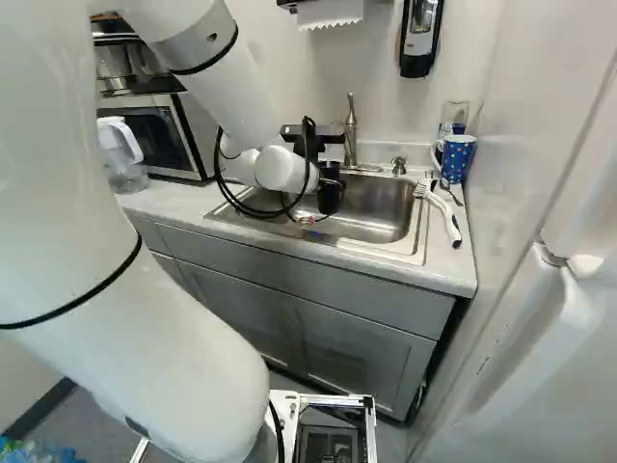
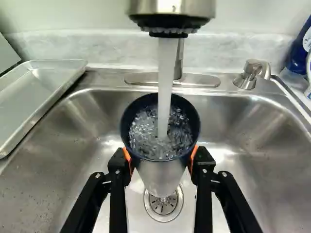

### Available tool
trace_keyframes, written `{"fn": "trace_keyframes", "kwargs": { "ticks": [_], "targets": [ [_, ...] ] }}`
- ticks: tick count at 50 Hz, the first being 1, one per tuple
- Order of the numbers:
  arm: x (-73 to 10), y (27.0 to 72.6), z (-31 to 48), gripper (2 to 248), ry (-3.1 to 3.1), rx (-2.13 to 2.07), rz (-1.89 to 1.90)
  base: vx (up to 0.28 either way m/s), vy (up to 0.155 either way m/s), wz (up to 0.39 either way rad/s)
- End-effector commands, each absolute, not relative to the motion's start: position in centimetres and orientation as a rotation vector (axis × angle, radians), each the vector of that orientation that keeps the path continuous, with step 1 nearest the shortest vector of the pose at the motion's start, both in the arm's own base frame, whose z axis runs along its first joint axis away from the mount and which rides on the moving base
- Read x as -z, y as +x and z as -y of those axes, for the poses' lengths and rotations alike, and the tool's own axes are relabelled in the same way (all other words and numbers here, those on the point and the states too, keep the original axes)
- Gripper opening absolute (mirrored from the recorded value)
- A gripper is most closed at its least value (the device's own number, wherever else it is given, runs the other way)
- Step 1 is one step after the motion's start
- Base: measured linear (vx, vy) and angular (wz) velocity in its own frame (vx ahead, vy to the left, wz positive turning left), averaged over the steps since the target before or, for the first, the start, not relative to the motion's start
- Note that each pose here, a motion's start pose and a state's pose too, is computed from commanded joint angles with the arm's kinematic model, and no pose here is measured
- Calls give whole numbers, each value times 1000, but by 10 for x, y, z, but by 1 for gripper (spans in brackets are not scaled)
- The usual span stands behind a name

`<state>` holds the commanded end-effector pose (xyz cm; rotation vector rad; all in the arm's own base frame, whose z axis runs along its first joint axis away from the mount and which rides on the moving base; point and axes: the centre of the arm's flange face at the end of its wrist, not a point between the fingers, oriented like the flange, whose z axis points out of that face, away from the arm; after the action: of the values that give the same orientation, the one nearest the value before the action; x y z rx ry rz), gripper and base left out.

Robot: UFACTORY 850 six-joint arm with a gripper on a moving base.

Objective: Rinse the cup and place it in the tray

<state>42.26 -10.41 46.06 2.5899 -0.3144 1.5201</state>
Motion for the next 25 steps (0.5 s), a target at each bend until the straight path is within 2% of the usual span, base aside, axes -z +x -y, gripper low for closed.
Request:
{"fn": "trace_keyframes", "kwargs": {
  "ticks": [25],
  "targets": [
    [-461,423,104,124,2590,-1520,314,0,0,0]
  ]
}}
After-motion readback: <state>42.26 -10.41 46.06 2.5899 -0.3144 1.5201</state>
